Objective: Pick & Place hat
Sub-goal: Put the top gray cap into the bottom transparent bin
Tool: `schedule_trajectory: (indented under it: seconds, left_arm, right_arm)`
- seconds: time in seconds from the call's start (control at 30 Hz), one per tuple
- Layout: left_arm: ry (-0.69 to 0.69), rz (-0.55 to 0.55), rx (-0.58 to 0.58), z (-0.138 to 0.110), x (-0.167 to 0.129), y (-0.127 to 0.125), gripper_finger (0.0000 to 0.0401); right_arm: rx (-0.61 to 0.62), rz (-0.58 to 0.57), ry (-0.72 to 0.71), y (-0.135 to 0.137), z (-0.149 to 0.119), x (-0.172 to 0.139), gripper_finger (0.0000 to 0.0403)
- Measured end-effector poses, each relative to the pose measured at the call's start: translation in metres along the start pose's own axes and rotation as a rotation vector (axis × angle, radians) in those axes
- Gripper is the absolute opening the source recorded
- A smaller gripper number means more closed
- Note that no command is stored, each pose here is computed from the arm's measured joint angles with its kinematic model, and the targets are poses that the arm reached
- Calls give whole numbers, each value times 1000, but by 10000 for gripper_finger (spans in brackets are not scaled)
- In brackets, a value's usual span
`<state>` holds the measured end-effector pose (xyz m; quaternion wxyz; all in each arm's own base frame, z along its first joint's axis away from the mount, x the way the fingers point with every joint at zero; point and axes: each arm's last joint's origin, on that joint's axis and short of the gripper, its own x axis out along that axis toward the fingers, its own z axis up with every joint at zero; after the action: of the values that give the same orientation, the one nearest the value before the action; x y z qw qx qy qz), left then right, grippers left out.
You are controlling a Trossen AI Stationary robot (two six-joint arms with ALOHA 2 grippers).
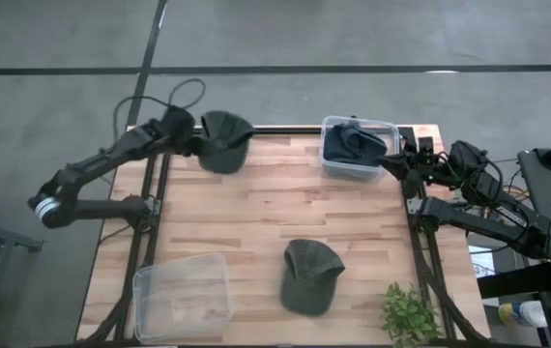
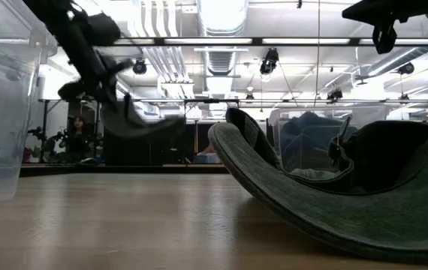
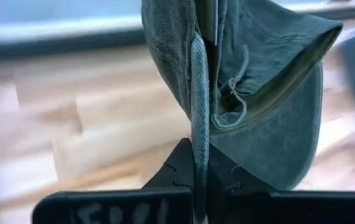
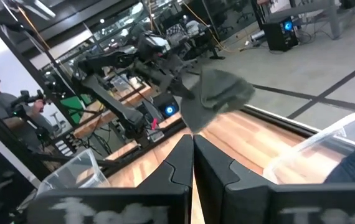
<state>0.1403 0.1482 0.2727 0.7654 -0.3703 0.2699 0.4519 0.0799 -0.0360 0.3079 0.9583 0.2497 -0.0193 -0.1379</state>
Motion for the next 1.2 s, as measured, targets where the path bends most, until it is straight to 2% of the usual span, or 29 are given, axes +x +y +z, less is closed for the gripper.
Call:
schedule_trajectory:
  seconds: [0.2, 0.33, 0.5, 0.73, 0.9, 0.97, 1.07, 1.2]
  left_arm:
    - [-214, -130, 108, 5, -47, -6, 6]
    - [-325, -267, 143, 2, -70, -7, 6]
    - [-374, -428, 178, -5, -92, -9, 6]
    - [-385, -554, 149, -14, -109, -14, 6]
    - [-396, -650, 176, -15, -112, -27, 6]
    - [-404, -667, 183, -15, -111, -33, 6]
    - [-437, -633, 174, -16, -108, -41, 6]
    - [-478, -592, 159, -15, -102, -53, 6]
  right_arm:
    - [-2, 5, -8, -1, 3, 10, 9]
    - [3, -5, 10, -4, 4, 23, 9]
    - [8, 2, 38, -7, 4, 39, 8]
    - [45, 99, 26, -8, 9, 64, 9]
    - [62, 136, 27, -10, 7, 83, 9]
    - [66, 145, 41, -10, 5, 90, 9]
    - [64, 168, 44, -9, 2, 100, 16]
    - [56, 194, 19, -10, 1, 111, 43]
